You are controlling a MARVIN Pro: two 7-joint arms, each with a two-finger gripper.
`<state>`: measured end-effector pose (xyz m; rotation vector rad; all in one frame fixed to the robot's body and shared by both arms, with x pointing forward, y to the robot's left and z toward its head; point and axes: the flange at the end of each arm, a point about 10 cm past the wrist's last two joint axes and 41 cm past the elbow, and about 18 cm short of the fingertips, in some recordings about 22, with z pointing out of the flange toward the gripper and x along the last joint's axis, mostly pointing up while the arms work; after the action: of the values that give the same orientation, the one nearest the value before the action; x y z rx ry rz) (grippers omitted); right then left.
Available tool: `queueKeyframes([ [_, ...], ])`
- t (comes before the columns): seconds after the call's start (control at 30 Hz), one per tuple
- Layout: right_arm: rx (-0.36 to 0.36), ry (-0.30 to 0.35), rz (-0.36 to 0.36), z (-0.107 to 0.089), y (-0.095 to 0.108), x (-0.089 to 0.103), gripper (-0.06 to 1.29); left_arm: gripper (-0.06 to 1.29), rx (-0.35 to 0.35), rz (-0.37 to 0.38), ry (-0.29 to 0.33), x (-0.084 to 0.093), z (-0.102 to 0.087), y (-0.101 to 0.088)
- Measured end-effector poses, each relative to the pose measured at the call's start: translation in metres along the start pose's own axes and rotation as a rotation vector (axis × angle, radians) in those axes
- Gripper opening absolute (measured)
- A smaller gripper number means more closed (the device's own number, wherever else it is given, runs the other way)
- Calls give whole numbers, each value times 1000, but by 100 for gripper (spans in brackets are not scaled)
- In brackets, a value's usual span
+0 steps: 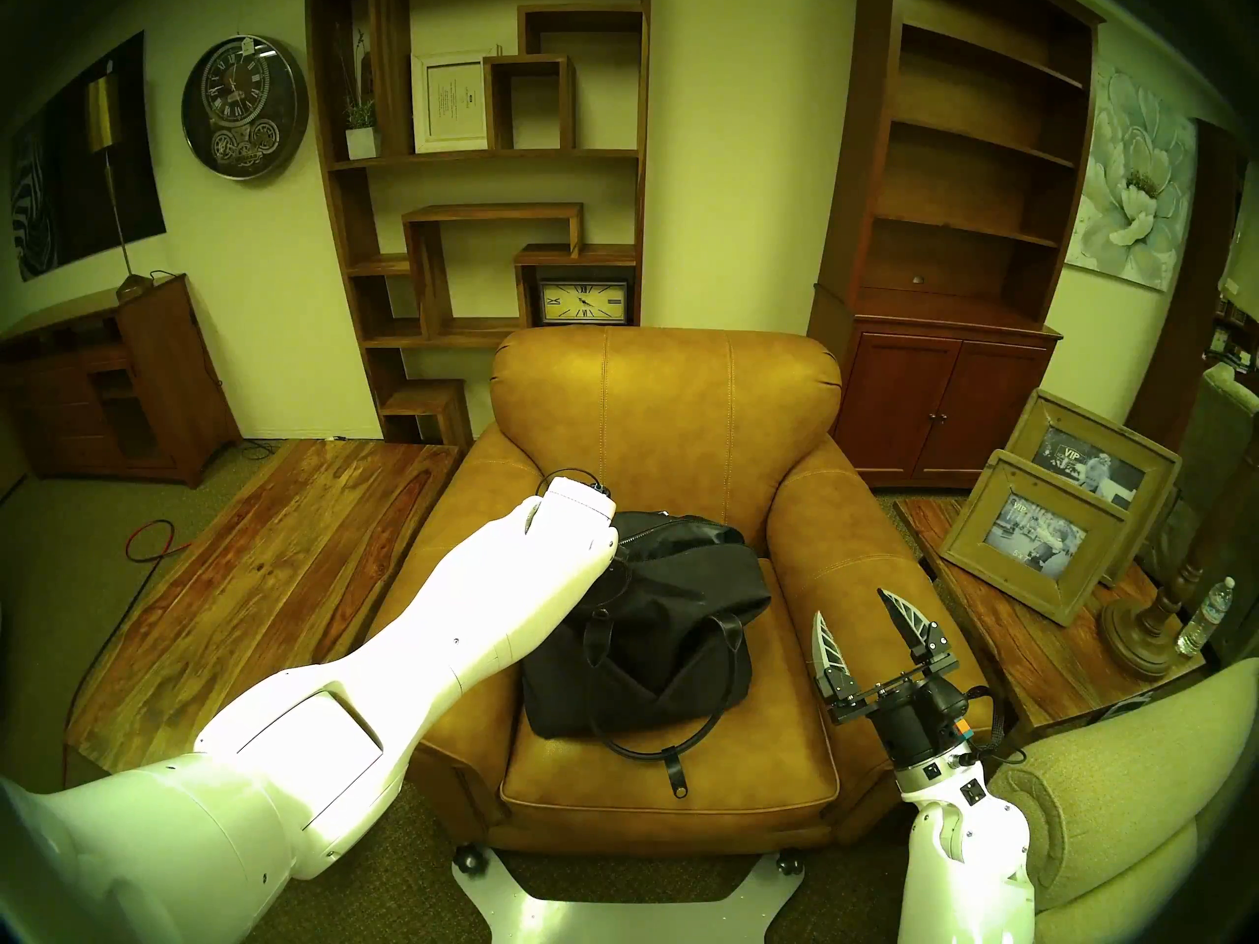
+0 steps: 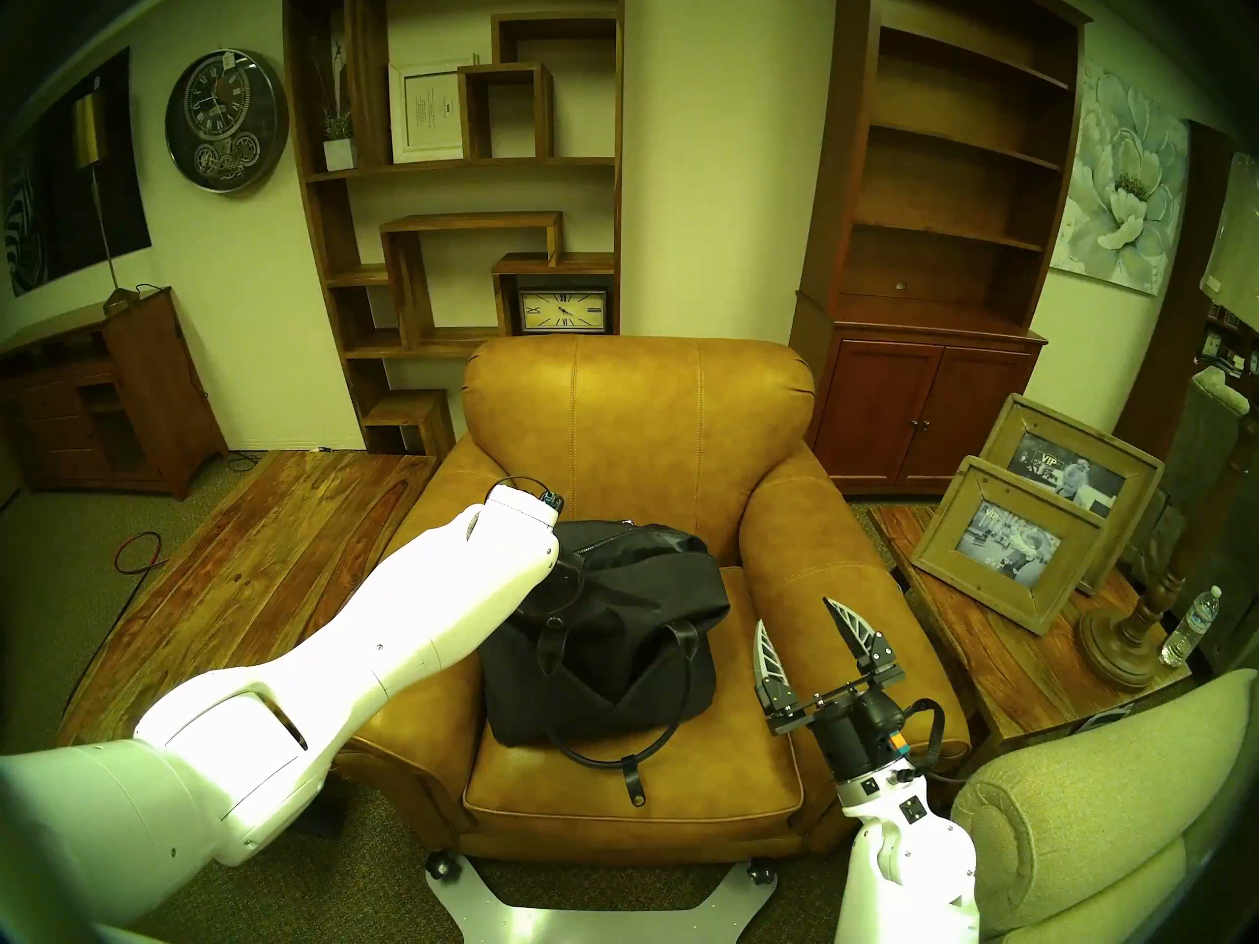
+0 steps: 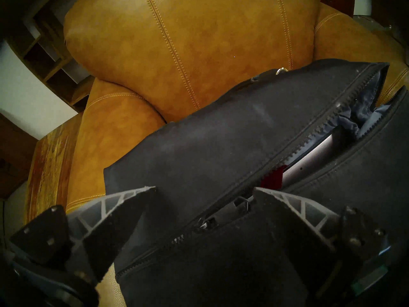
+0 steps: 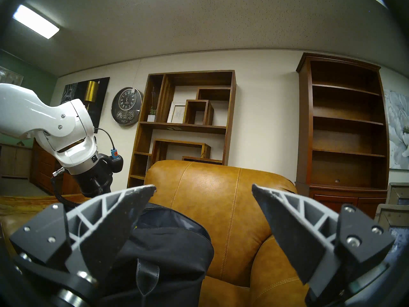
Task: Open a bag with a zipper
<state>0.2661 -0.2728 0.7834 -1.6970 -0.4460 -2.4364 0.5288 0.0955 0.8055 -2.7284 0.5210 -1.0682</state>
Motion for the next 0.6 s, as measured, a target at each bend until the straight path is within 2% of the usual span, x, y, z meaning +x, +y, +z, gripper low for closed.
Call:
queueKeyframes([
  [0.6, 0, 0, 0, 0, 0, 0, 123, 123, 71, -8, 29, -10, 11, 5],
])
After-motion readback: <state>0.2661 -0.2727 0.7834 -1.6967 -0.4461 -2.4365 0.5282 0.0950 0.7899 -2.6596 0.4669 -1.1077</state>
